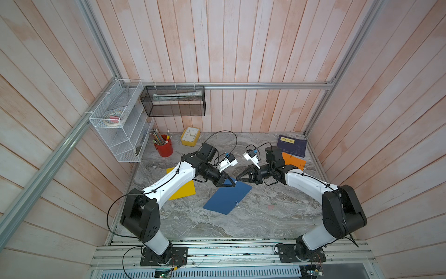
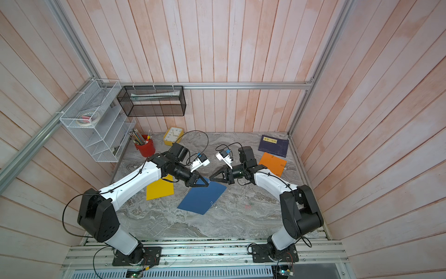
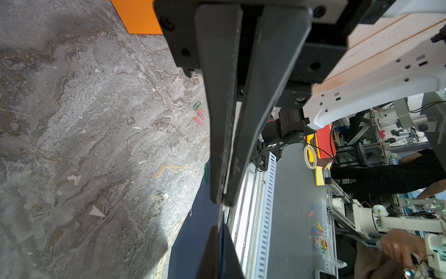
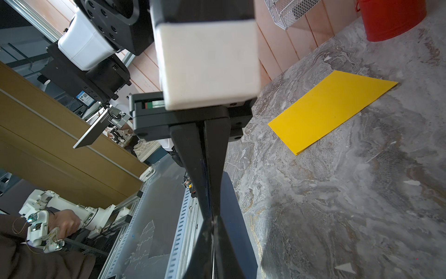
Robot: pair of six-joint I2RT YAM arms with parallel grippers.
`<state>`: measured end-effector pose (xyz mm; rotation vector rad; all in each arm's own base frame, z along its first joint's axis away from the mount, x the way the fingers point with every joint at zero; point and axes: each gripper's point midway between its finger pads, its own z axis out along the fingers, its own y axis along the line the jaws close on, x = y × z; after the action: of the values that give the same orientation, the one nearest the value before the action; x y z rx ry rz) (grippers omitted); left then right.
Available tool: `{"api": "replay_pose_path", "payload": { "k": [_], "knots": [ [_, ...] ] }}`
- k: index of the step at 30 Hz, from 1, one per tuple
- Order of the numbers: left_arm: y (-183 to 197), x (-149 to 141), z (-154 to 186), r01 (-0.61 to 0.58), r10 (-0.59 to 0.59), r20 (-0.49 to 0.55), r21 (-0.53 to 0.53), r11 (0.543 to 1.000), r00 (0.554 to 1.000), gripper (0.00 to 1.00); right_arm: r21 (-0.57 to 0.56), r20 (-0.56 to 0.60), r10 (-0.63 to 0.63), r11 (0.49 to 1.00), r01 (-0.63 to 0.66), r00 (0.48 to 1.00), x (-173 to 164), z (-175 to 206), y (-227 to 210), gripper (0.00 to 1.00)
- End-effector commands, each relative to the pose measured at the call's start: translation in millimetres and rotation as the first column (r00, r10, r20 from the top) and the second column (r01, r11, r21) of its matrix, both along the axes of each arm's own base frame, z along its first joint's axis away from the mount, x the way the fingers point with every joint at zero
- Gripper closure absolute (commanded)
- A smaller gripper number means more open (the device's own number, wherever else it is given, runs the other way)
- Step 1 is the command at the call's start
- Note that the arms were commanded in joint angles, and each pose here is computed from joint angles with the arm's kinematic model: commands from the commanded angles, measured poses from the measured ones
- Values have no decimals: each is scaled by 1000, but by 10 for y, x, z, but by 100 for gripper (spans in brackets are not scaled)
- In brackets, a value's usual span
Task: Unclip the paperclips from the documents
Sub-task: Remove the paper clip from the document.
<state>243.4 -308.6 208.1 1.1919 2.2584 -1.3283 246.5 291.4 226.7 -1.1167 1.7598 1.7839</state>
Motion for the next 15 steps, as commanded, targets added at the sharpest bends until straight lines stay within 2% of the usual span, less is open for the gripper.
{"api": "replay_pose_path", "payload": {
  "k": [1, 15],
  "knots": [
    [-1, -15, -38, 13, -13, 8, 11, 1000, 1000, 100, 27, 33, 12, 1000, -13, 999, 30, 129, 15, 92],
    [1, -22, -56, 12, -13, 4, 14, 1000, 1000, 100, 26, 37, 0, 1000, -1, 999, 35, 135, -9, 100]
  ]
}}
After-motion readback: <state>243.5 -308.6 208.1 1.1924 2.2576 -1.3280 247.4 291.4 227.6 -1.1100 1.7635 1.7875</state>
